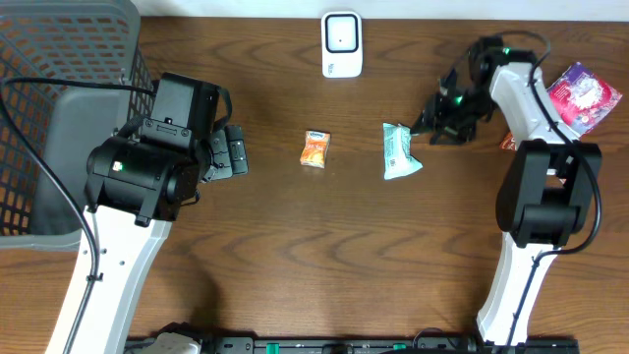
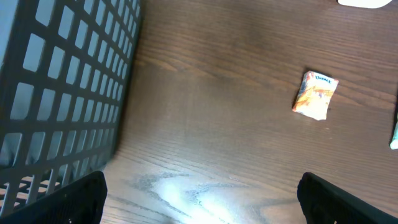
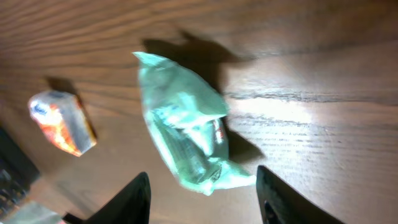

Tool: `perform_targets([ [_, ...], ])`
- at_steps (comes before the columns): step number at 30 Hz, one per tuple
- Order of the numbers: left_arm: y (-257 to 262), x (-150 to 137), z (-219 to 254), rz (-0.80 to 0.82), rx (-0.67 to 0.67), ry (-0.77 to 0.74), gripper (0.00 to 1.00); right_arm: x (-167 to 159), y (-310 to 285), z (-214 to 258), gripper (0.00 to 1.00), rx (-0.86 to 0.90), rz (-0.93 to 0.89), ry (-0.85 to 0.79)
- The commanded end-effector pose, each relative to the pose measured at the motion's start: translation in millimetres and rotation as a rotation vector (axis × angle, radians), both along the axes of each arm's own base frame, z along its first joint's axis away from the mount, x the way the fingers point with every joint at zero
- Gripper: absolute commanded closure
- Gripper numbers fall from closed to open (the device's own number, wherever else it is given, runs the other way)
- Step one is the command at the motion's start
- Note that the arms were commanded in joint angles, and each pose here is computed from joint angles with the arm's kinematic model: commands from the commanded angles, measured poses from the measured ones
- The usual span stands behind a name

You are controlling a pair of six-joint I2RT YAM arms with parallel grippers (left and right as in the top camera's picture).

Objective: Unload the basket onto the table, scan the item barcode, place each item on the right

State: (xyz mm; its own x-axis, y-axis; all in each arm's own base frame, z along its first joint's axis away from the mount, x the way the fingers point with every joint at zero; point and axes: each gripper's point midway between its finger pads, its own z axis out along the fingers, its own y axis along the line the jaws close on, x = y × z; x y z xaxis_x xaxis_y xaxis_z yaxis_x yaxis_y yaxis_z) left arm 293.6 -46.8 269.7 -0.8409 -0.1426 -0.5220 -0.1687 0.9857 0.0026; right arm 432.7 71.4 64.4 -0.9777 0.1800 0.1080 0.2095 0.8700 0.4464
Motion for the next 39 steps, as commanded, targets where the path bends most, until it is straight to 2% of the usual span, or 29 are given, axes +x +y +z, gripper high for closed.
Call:
perform_targets([
  [1, 3, 0, 2, 0.0, 0.012, -0.003, 0.02, 6, 12, 30, 0.47, -0.028, 0.103, -0.103],
  [2, 3, 0, 2, 0.0, 0.012, -0.003, 0.02, 4, 16, 29, 0.43, -0.031, 0.127, -0.107],
  [8, 3, 0, 2, 0.0, 0.012, -0.003, 0.02, -1, 10, -2, 0.34, -0.166, 0.167, -0.094],
  [15, 3, 0, 2, 0.0, 0.012, -0.003, 0.02, -14, 26, -37, 0.39, -0.041, 0.188, -0.094],
  [18, 3, 0, 2, 0.0, 0.012, -0.003, 0.02, -20, 31, -52, 0.4, -0.037, 0.198, -0.093],
  [20, 3, 0, 2, 0.0, 0.012, -0.003, 0.02, -24, 35, -63, 0.53, -0.037, 0.208, -0.099],
  [23, 3, 0, 2, 0.0, 0.012, -0.003, 0.02, -23, 37, -64, 0.84, -0.037, 0.212, -0.107],
  [25, 3, 0, 2, 0.0, 0.012, -0.003, 0.02, -18, 37, -59, 0.99, -0.037, 0.206, -0.116],
  [29, 3, 0, 2, 0.0, 0.012, -0.003, 0.02, -6, 37, -42, 0.99, -0.048, 0.192, -0.137],
  [33, 3, 0, 2, 0.0, 0.012, -0.003, 0.02, 7, 16, -21, 0.99, -0.235, 0.15, -0.131],
  [39, 3, 0, 2, 0.0, 0.012, -0.003, 0.02, 12, -24, 11, 0.99, -0.788, 0.129, -0.16],
])
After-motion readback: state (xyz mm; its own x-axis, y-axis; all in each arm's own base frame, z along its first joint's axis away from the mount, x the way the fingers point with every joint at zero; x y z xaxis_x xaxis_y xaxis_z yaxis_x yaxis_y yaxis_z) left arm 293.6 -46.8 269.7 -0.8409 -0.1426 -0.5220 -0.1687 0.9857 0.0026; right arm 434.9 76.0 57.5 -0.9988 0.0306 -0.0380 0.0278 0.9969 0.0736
